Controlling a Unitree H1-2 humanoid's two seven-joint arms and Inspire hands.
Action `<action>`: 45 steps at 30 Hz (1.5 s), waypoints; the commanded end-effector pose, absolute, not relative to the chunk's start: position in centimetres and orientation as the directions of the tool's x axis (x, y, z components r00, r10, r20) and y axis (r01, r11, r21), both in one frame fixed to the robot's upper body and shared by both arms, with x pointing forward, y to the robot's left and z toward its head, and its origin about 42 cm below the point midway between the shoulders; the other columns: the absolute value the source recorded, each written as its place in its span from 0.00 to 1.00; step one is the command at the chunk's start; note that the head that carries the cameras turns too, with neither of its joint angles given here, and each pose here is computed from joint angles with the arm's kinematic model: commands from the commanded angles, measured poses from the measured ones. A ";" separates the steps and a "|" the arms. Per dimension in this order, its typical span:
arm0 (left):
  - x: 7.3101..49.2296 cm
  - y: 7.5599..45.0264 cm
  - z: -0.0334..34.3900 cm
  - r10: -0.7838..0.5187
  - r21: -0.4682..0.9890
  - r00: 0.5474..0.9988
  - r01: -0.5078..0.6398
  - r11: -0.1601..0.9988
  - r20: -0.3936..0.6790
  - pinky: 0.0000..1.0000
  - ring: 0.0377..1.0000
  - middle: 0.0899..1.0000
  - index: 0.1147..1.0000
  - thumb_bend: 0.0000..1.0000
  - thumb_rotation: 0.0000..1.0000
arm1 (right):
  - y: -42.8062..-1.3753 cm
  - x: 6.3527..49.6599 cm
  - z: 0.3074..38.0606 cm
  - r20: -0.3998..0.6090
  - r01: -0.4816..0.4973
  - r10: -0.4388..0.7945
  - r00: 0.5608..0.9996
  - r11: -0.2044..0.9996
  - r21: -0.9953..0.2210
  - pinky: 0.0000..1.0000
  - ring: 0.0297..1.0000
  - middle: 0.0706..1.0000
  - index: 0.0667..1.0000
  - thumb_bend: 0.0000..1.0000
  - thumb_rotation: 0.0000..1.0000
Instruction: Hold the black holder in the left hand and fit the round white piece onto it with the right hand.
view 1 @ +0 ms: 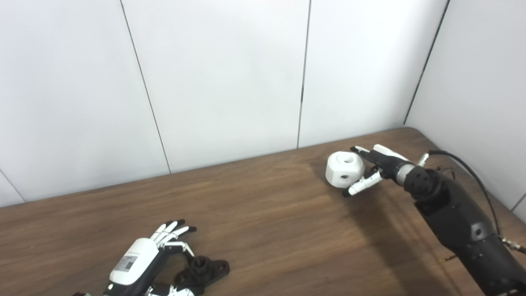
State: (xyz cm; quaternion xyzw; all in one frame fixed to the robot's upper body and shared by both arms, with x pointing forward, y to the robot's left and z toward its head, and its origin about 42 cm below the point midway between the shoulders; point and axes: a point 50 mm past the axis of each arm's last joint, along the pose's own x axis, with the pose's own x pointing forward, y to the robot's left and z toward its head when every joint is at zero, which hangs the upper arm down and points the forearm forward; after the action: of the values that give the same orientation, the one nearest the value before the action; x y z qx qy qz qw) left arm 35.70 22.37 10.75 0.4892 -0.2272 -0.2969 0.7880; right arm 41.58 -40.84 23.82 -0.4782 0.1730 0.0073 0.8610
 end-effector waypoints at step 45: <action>28.1 22.6 4.5 -0.718 0.852 0.643 0.505 0.137 -0.266 0.92 0.93 0.86 0.42 0.52 0.05 | -36.6 43.6 20.8 0.019 0.097 -0.196 0.980 0.397 -0.913 0.72 0.81 0.76 0.45 0.52 0.13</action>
State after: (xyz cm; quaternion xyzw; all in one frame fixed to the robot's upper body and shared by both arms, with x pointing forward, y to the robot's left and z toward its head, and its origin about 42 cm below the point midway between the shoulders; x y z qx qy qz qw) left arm 33.71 22.28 11.05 0.4827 -0.2179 -0.2844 0.7992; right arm 43.24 -36.52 20.09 -0.5317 0.0505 -0.0770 0.8419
